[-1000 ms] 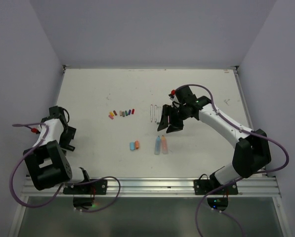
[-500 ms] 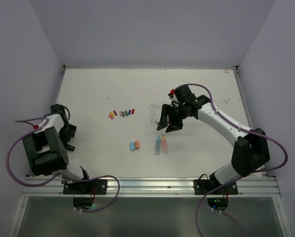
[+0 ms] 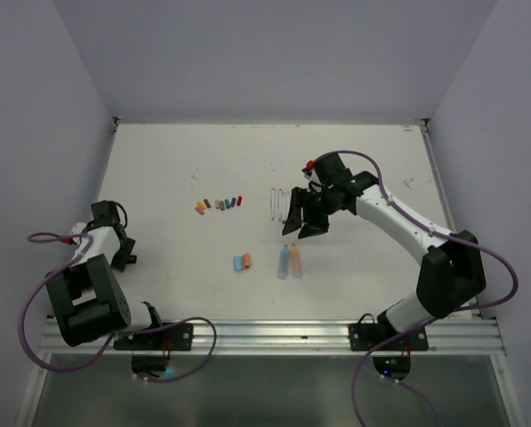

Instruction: Open the pen caps

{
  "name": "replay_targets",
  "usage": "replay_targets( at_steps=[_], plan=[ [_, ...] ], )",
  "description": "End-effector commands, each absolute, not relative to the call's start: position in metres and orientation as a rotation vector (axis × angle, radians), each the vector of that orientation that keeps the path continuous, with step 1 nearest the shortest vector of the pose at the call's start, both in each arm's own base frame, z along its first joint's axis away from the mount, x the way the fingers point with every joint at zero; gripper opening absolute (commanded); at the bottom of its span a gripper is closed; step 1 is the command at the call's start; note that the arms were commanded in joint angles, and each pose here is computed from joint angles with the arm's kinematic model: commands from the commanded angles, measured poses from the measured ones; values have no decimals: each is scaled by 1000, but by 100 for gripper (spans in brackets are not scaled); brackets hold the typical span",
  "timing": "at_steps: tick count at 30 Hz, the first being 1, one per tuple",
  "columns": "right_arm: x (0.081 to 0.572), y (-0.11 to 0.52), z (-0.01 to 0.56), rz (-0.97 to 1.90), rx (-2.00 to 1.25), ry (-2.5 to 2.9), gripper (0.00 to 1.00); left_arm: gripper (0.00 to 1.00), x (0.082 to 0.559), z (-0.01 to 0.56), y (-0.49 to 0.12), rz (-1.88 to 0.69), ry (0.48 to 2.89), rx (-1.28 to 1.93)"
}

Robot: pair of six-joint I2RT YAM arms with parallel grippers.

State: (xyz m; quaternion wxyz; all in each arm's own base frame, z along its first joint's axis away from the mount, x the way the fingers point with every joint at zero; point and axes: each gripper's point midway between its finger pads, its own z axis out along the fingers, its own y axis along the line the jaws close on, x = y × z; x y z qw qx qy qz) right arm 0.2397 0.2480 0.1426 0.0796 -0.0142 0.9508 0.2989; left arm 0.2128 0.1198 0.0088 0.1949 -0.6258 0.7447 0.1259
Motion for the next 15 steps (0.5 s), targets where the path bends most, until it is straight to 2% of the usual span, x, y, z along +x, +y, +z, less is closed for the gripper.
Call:
replay_targets(
  at_steps=[1, 3, 4, 6, 12, 15],
  plan=[
    [248, 255, 157, 921, -71, 2795, 56, 47, 187, -24, 96, 310, 2213, -1804],
    [249, 255, 157, 922, -67, 2791, 56, 37, 193, -21, 101, 317, 2228, -1769],
    [250, 255, 158, 923, -64, 2787, 56, 22, 194, -21, 102, 325, 2239, -1763],
    [251, 255, 159, 919, -62, 2779, 56, 0, 205, -13, 106, 315, 2235, -1745],
    [259, 257, 171, 923, -47, 2743, 56, 0, 255, 18, 101, 124, 2276, -1659],
    [267, 263, 184, 969, -47, 2716, 56, 0, 300, 52, 77, 15, 2337, -1453]
  ],
)
